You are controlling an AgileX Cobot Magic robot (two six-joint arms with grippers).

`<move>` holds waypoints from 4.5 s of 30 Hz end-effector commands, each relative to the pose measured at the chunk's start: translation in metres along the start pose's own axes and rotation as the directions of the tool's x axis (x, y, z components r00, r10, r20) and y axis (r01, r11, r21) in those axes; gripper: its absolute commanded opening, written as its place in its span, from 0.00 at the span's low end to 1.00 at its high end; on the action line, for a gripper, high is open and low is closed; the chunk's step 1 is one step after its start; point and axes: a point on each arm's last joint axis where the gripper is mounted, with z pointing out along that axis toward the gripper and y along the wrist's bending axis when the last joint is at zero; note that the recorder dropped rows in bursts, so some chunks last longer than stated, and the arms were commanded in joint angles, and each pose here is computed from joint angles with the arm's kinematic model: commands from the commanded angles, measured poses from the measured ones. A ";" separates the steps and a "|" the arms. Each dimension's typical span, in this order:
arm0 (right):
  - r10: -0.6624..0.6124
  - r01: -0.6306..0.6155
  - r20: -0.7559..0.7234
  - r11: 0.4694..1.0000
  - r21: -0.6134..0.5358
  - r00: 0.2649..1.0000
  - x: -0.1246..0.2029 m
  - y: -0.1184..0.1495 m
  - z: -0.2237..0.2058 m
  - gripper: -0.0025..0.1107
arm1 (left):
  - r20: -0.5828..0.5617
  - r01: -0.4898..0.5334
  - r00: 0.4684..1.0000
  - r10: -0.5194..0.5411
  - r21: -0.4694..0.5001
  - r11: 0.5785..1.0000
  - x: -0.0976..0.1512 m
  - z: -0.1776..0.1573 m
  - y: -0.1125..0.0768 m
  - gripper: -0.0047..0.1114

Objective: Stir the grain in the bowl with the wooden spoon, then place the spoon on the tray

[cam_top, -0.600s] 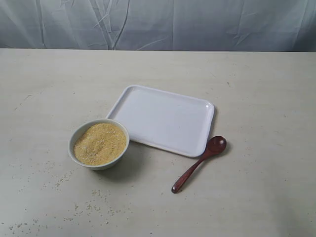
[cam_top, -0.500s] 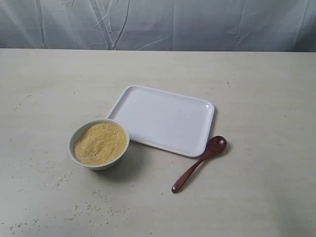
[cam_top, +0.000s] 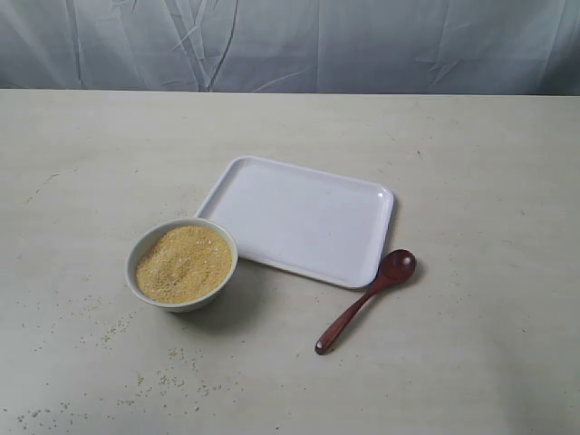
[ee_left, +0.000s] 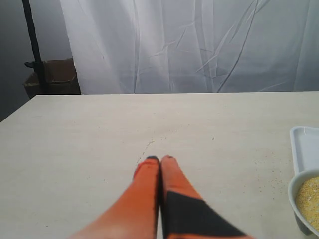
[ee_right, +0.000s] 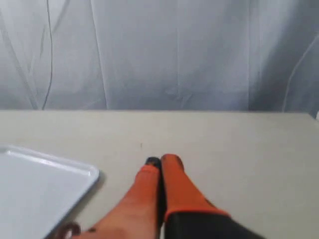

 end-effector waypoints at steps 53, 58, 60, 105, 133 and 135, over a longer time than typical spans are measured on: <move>-0.811 0.035 -0.417 0.471 -0.881 0.411 -0.048 0.136 0.151 0.02 | 0.007 -0.001 1.000 0.001 -0.001 1.000 0.001 0.000 0.000 0.04; -0.949 0.172 0.010 0.047 -0.984 0.315 -0.018 0.159 0.159 0.02 | 0.007 -0.001 1.000 0.001 -0.001 1.000 0.001 0.000 0.000 0.04; -0.946 0.230 0.041 0.037 -0.972 0.322 -0.014 0.164 0.167 0.04 | 0.007 -0.001 1.000 0.001 -0.001 1.000 0.001 0.000 0.000 0.04; -0.930 0.405 0.229 -0.098 -0.909 0.289 0.018 0.182 0.200 0.03 | 0.002 -0.001 1.000 0.001 -0.001 1.000 0.001 0.000 0.000 0.04; -0.853 0.051 -0.350 0.398 -0.916 0.388 0.021 0.204 0.222 0.33 | 0.004 -0.001 1.000 0.001 -0.001 1.000 0.001 0.000 0.000 0.04; -0.890 0.091 -0.305 0.354 -0.931 0.340 0.029 0.201 0.225 0.33 | 0.004 -0.001 1.000 0.001 -0.001 1.000 0.001 0.000 0.000 0.04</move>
